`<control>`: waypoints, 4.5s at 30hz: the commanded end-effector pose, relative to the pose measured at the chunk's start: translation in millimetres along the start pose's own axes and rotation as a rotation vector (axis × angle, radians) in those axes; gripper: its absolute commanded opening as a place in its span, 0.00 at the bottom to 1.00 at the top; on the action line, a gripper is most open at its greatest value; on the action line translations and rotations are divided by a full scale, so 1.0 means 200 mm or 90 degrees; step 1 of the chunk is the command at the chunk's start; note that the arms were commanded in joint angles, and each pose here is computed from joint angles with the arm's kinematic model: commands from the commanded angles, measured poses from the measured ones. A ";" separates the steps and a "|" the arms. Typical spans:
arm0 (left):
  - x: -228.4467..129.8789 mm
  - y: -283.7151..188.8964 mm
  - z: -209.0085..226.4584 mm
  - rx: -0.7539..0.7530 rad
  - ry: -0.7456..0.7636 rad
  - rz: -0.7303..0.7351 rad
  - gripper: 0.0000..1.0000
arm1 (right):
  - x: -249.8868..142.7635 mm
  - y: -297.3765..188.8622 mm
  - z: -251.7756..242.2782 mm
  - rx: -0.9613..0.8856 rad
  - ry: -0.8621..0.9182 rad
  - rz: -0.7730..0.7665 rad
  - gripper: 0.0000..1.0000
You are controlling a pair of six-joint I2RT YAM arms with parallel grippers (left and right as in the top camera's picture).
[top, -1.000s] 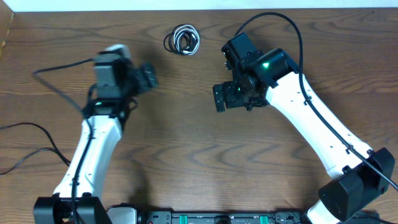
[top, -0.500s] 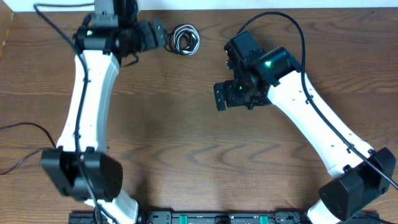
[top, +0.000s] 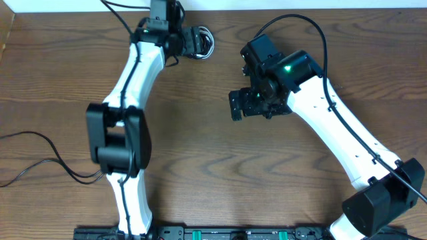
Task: Untangle cables
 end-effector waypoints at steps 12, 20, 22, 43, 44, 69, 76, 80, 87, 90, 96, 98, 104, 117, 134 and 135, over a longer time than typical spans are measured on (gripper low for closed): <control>-0.02 0.18 0.07 0.022 0.002 0.003 0.08 | 0.03 0.01 0.02 0.014 -0.010 -0.021 0.99; 0.07 -0.10 -0.08 -0.079 0.015 -0.032 0.07 | 0.02 0.01 0.01 0.008 -0.007 -0.008 0.99; 0.12 -0.25 -0.12 -0.087 0.018 -0.060 0.07 | 0.01 0.01 0.01 0.007 -0.007 -0.005 0.99; -0.19 -1.15 -0.33 -0.200 -0.001 0.058 0.07 | 0.05 -0.02 0.15 0.203 -0.009 0.006 0.99; -0.22 -1.16 -0.33 -0.210 -0.006 0.077 0.07 | 0.05 -0.02 0.15 0.211 -0.008 0.005 0.99; -0.33 -1.47 -0.70 -0.766 0.027 0.260 0.07 | 0.01 0.13 -0.06 -0.044 0.088 -0.018 0.99; -0.31 -1.41 -0.67 -0.681 0.016 0.227 0.07 | 0.02 -0.02 -0.13 0.113 0.086 0.002 0.99; -0.34 -1.38 -0.65 -0.631 -0.009 0.242 0.08 | 0.04 -0.18 -0.24 0.213 0.112 -0.030 0.99; -0.36 -1.39 -0.70 -0.638 -0.017 0.265 0.07 | 0.04 -0.22 -0.23 0.274 0.103 -0.029 0.99; -0.34 -1.39 -0.72 -0.648 -0.009 0.252 0.08 | 0.02 -0.18 -0.16 0.275 0.079 -0.009 0.99; -0.31 -1.42 -0.74 -0.676 -0.042 0.271 0.07 | -0.04 -0.09 -0.10 0.128 0.073 0.003 0.99; -0.31 -1.46 -0.75 -0.734 -0.023 0.283 0.07 | -0.06 -0.06 -0.11 0.078 0.093 -0.002 0.99; -0.29 -1.52 -0.73 -0.765 -0.032 0.287 0.07 | -0.06 0.01 -0.17 0.044 0.132 0.002 0.99; -0.25 -1.71 -0.59 -0.763 -0.048 0.214 0.07 | -0.04 -0.03 -0.38 0.062 0.215 0.027 0.99; -0.37 -1.56 -0.62 -0.544 -0.092 0.207 0.07 | 0.05 -0.19 -0.25 0.380 0.122 -0.022 0.99; -0.37 -1.57 -0.63 -0.558 -0.088 0.210 0.07 | 0.05 -0.17 -0.25 0.352 0.135 -0.022 0.99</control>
Point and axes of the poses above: each gripper's point midway between its finger pads, its own y axis out along the fingers, its own z axis along the line the jaws close on, x = y × z, the point moved 8 cm from there along -y, back along the fingers
